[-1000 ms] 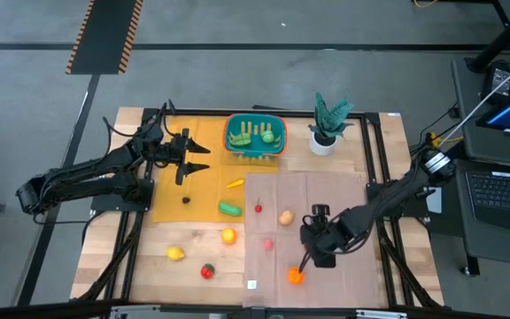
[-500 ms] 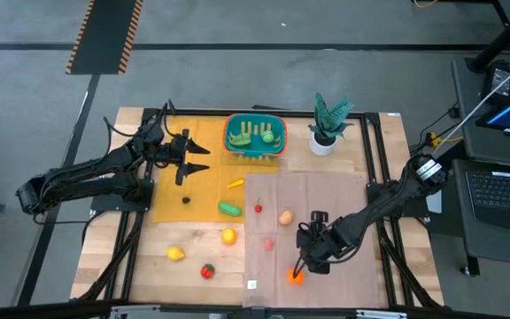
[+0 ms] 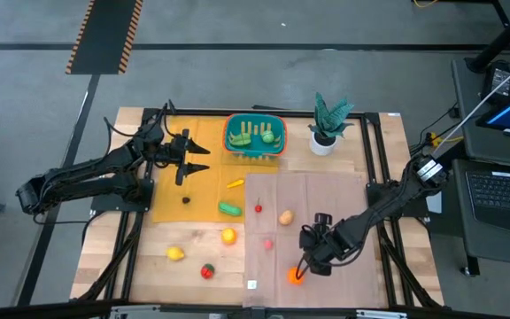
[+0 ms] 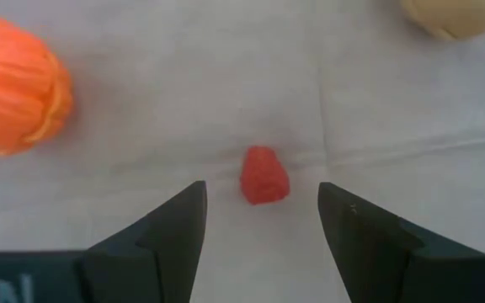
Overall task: Pick and placing Produce into tupperware
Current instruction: Put the red raspberry into the blue basket
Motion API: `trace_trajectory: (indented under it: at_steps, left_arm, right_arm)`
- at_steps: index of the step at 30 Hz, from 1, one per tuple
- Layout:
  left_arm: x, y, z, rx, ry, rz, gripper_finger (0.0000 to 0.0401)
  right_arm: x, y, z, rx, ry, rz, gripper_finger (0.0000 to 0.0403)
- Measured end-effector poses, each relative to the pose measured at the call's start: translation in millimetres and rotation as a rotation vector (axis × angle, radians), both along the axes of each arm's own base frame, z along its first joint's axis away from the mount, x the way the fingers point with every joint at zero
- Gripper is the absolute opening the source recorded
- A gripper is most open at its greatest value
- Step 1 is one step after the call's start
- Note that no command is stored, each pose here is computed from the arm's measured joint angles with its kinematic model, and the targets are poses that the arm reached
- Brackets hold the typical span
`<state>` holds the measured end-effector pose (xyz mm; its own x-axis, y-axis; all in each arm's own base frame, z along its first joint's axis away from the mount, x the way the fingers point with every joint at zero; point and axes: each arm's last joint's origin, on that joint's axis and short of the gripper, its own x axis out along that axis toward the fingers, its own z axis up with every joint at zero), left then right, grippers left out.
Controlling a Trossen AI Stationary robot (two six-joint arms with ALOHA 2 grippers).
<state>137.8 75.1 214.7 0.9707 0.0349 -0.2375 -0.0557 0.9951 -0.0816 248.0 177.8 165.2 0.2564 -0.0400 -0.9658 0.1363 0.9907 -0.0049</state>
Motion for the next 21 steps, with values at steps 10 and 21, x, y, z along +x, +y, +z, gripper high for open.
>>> trace_trajectory:
  at_steps: [10, 21]
  left_arm:
    - [0, 0, 0, 0.000, 0.000, 0.000, 0.0247]
    - [0, 0, 0, 0.000, 0.000, 0.000, 0.0247]
  right_arm:
    - [-4, -3, -15, 0.014, -0.026, 0.001, 0.0229]
    - [-3, -2, -21, -0.001, -0.014, 0.006, 0.0229]
